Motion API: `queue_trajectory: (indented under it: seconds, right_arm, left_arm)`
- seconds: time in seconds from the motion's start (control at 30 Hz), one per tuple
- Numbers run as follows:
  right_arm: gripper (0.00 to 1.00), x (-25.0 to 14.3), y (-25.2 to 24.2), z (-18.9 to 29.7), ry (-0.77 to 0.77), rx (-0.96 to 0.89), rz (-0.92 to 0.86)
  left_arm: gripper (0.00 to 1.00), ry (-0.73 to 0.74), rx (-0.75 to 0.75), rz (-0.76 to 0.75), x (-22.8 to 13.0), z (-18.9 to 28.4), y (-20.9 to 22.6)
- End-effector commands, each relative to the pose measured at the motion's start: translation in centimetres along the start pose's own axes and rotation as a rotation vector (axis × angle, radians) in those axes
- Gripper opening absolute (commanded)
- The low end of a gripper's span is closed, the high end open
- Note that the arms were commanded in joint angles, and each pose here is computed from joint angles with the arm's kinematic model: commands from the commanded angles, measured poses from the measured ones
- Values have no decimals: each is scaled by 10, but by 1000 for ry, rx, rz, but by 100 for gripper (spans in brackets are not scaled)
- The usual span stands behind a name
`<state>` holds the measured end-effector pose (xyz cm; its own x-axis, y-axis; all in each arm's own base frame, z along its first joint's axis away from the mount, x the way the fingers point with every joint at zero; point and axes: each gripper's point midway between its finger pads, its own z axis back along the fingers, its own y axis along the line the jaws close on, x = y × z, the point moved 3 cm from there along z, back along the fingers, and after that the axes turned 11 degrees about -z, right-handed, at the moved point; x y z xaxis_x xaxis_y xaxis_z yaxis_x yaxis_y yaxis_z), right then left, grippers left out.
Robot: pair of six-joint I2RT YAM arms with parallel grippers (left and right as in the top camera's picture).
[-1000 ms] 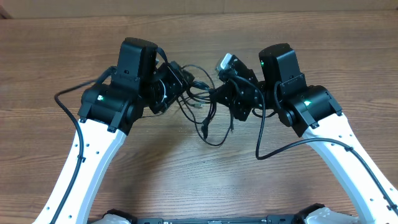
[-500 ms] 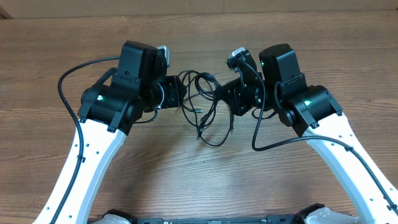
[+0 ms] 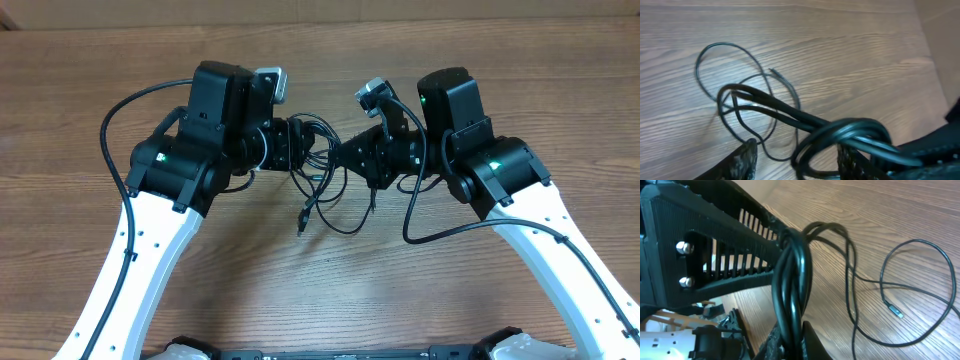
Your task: Untangle cables
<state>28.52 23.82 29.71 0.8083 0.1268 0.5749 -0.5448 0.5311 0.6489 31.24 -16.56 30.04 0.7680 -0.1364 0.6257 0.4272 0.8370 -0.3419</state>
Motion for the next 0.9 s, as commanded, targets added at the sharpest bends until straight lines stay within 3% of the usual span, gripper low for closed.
queue_trajectory:
  seconds: [0.0, 0.13, 0.27, 0.47, 0.53, 0.63, 0.67, 0.87]
  right_arm:
    - [4, 2, 21, 7, -2, 101, 31]
    - [4, 3, 35, 9, 2, 196, 61]
    - [4, 7, 36, 9, -14, 201, 78]
    - [4, 6, 31, 8, -15, 169, 66]
    - [16, 6, 22, 7, -20, 104, 47]
    - [56, 5, 5, 6, -30, -9, 21]
    - [64, 5, -1, 6, -35, -46, 20]
    - [82, 4, -5, 7, -26, -78, 173]
  left_arm:
    - [46, -37, -78, -41, 10, 8, -16]
    - [31, -29, -76, -40, 8, 8, -16]
    - [4, -12, -72, -43, 5, 8, -15]
    - [4, -12, -56, -41, 5, 7, -13]
    - [4, -13, -21, -40, 4, 7, -8]
    - [4, -7, 71, -33, 2, 8, 5]
    - [4, -2, 97, -31, 1, 8, 9]
    - [4, 17, 124, -52, -3, 8, 13]
